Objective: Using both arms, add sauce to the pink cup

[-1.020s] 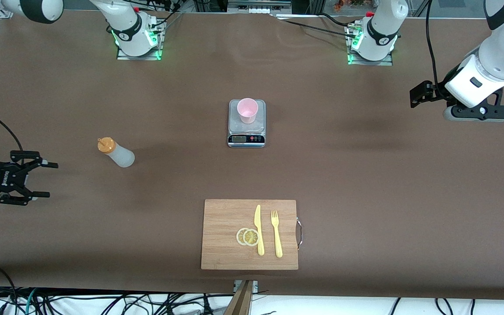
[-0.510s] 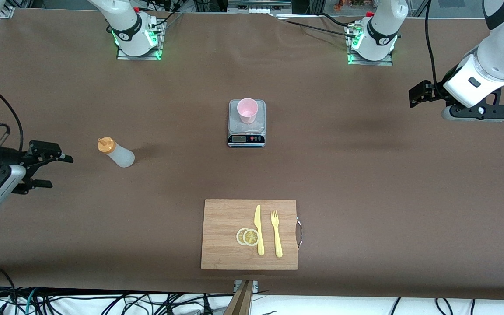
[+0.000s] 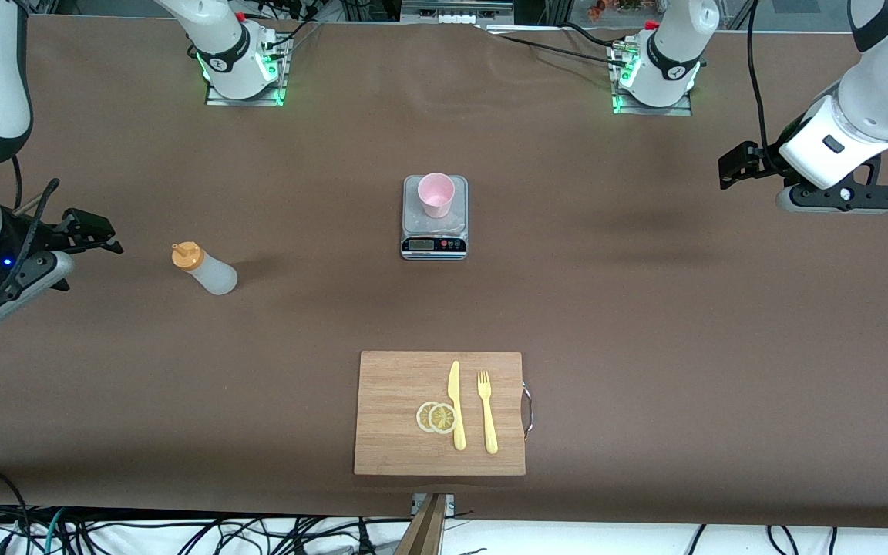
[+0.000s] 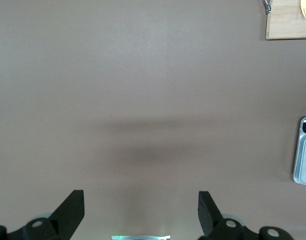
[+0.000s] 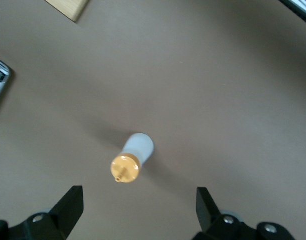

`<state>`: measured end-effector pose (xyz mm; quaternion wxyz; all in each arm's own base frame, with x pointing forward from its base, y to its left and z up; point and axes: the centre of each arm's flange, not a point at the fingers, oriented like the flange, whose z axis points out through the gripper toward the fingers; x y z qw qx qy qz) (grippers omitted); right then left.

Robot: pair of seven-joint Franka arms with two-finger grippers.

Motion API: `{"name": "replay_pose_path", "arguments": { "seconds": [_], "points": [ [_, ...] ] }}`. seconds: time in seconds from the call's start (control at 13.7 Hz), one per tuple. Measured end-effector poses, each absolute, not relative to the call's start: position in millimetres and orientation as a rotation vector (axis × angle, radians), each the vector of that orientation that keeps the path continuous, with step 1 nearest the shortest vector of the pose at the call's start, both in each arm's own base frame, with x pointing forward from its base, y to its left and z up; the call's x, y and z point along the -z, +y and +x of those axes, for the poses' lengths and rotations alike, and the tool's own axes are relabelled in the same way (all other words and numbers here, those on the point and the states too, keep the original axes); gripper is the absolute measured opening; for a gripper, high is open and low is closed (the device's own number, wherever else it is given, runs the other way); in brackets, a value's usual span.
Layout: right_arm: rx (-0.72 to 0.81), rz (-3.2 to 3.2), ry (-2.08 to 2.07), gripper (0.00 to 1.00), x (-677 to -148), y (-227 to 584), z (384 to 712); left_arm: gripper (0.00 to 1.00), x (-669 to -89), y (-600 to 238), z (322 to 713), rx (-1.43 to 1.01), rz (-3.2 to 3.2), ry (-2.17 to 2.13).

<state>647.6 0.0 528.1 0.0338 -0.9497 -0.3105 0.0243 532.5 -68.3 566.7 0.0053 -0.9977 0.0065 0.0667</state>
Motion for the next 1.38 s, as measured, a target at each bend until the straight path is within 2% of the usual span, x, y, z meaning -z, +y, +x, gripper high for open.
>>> {"name": "replay_pose_path", "arguments": {
  "seconds": [0.73, 0.95, 1.17, 1.38],
  "points": [
    [0.083, -3.037, -0.865, 1.0, -573, -55, 608, 1.0, -568, -70, 532, -0.205, -3.124, 0.026],
    [0.06, -3.081, -0.628, 1.0, -571, -54, 596, 1.0, -569, -69, 533, -0.199, -3.125, 0.022],
    [-0.025, -3.107, -0.339, 1.0, -570, -43, 582, 1.0, -570, -67, 533, -0.196, -3.126, 0.015],
    [-0.053, -3.109, -0.254, 1.0, -574, -15, 577, 1.0, -570, -67, 533, -0.196, -3.126, 0.014]
  ]
}}
